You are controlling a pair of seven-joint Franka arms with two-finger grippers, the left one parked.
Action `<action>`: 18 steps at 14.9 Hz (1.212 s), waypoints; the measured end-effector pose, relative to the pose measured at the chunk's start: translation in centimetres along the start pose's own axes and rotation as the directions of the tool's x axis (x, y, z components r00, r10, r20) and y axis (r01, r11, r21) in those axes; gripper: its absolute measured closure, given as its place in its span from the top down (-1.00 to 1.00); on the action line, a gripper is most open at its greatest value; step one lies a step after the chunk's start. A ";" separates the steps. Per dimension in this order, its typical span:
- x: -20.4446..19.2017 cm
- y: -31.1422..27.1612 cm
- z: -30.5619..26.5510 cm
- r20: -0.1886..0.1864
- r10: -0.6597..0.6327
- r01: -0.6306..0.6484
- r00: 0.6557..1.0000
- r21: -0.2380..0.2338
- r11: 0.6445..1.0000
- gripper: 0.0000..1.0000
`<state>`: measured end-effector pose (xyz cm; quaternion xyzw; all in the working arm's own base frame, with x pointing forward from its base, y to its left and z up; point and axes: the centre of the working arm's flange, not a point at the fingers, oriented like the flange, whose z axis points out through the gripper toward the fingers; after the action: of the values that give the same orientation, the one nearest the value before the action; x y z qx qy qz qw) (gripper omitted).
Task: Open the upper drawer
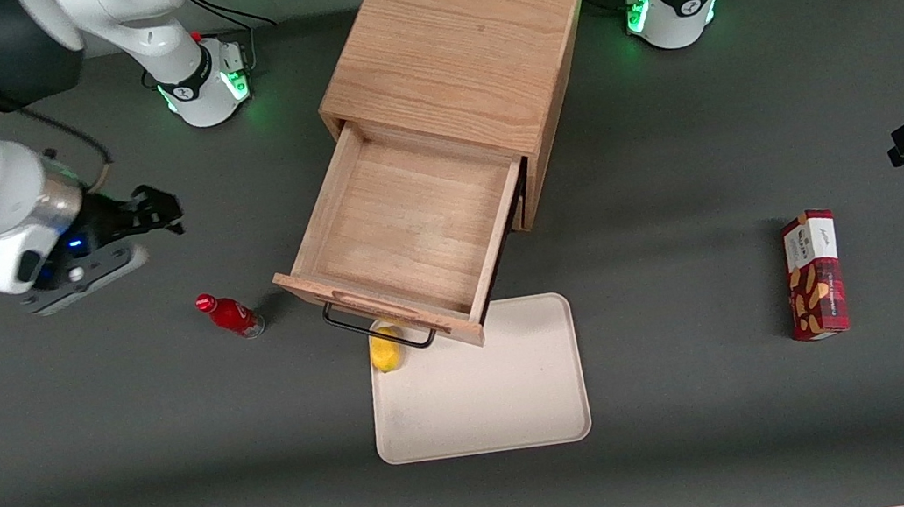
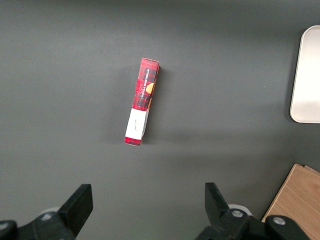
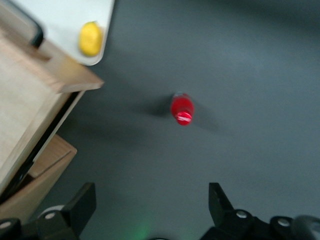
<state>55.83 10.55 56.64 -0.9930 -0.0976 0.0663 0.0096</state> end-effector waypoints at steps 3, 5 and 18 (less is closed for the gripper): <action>-1.9 2.7 -1.8 0.028 0.170 -0.170 0.985 -0.002 0.985 0.95; -3.8 4.0 -4.5 0.000 0.213 -0.213 0.977 -0.005 0.977 0.86; -7.1 8.5 -2.3 -0.065 0.152 -0.151 0.986 0.017 0.988 1.00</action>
<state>50.83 0.84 59.60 -0.9991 -0.0209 0.0347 0.0138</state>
